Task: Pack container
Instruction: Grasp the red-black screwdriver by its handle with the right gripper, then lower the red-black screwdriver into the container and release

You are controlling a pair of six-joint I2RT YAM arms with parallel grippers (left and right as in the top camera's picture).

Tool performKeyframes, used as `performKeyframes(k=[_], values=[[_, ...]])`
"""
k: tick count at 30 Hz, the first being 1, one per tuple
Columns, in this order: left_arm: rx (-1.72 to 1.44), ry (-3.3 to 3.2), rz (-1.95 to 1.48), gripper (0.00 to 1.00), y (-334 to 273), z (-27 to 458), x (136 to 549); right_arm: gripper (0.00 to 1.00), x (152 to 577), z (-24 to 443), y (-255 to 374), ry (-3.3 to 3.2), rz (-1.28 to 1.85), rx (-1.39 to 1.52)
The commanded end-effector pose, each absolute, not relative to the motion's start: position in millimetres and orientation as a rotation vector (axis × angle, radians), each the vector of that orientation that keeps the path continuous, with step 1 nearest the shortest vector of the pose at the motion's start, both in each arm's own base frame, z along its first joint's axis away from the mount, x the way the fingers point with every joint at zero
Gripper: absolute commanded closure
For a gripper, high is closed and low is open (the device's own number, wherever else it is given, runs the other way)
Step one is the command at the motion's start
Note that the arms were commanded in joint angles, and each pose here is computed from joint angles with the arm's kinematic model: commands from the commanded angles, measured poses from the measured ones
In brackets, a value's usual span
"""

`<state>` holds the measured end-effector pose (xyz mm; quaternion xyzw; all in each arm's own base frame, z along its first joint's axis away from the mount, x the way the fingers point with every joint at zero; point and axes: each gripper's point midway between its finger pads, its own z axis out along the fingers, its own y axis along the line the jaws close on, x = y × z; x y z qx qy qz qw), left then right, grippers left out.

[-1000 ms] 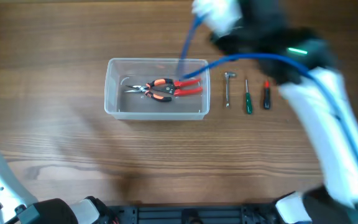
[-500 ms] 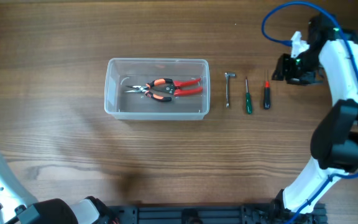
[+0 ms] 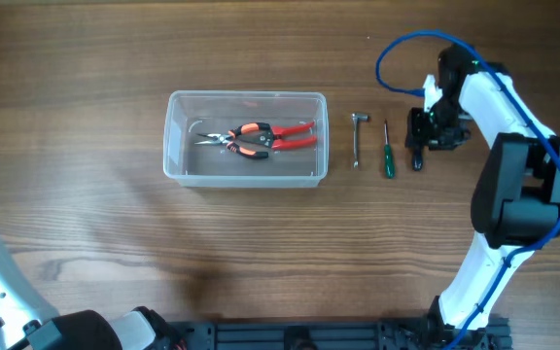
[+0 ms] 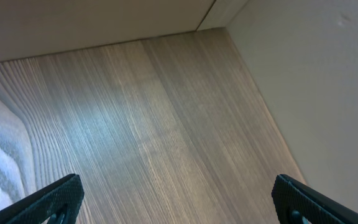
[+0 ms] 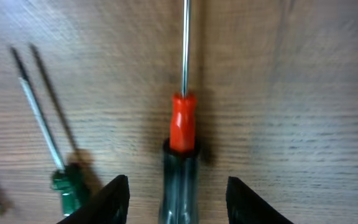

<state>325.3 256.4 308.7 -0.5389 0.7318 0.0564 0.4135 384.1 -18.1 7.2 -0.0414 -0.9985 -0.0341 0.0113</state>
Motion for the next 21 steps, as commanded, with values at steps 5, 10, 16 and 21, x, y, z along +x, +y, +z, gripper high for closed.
performKeyframes(k=[5, 10, 16, 21], values=[[-1.358, 1.821, 0.131, 0.0, 257.4, 313.8, 325.5, 0.68, 373.2, -11.2, -20.6, -3.081, -0.07, -0.192], [-1.358, 1.821, 0.131, 0.0, 257.4, 313.8, 325.5, 0.96, 373.5, -11.0, -20.5, -3.082, -0.071, -0.204], [-1.358, 1.821, 0.131, 0.0, 257.4, 313.8, 325.5, 0.96, 401.0, 65.1, -22.0, -3.222, -0.077, -0.203], [-1.358, 1.821, 0.131, 0.0, 257.4, 313.8, 325.5, 0.96, 437.4, 296.2, 48.5, -3.73, -0.515, 0.037]])
